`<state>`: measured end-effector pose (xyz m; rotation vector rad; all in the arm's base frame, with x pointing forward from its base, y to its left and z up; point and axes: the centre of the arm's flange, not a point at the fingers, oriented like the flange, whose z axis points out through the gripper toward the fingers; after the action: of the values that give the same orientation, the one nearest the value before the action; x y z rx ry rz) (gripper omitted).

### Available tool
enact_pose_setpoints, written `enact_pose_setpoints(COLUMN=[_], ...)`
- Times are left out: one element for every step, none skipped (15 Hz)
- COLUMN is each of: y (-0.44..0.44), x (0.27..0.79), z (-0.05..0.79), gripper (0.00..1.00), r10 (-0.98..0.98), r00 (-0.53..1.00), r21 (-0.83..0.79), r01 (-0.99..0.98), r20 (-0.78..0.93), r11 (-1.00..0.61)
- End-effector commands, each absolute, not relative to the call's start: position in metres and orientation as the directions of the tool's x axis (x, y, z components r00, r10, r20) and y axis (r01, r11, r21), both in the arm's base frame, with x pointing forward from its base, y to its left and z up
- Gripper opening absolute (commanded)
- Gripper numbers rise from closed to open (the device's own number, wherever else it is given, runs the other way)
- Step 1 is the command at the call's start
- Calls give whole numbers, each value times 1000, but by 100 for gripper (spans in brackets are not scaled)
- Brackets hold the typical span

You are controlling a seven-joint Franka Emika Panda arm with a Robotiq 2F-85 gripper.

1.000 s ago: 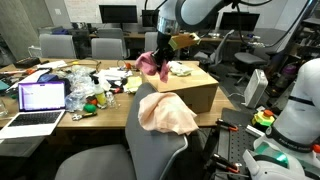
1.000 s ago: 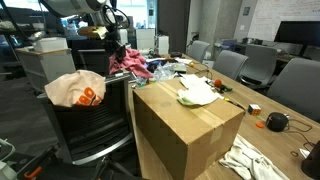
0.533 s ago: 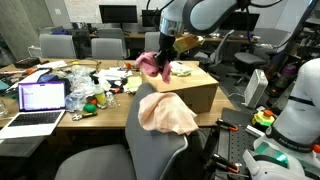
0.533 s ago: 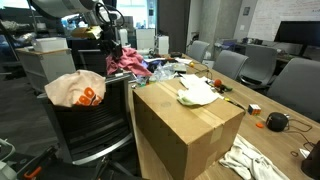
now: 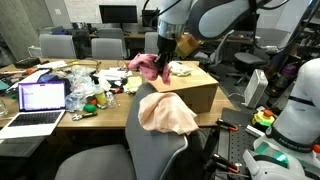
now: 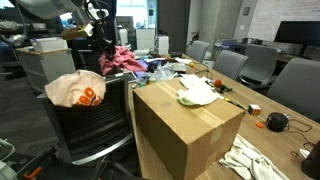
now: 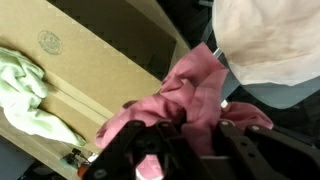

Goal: Put the peach and pink shirts on the backrest of the chair respectively

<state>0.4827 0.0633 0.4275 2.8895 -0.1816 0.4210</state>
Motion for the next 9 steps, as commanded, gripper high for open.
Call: enact_pose_setpoints(y=[69,69,68,67,66,65,65,65,65], x=[467,465,464,462,461,460,458,457,456], z=[436,434,432,430,429,427,426,425,424], gripper=[5,5,5,5,5,5,5,5,5], r10=[-70,-72,-74,-78,-81,-82,-82,-81,-81], r00=[945,945,946,946,947,947,948,948,949], r21=[210,203,201,198,197,195,195,196,198], r01=[-143,-143,-143,-146,-147,-148,-148,-147,-146], r20=[321,319,317,313,311,310,308,308,306], r11=[-967,-969,-969,-969,-969,-970,-970,-970,-969])
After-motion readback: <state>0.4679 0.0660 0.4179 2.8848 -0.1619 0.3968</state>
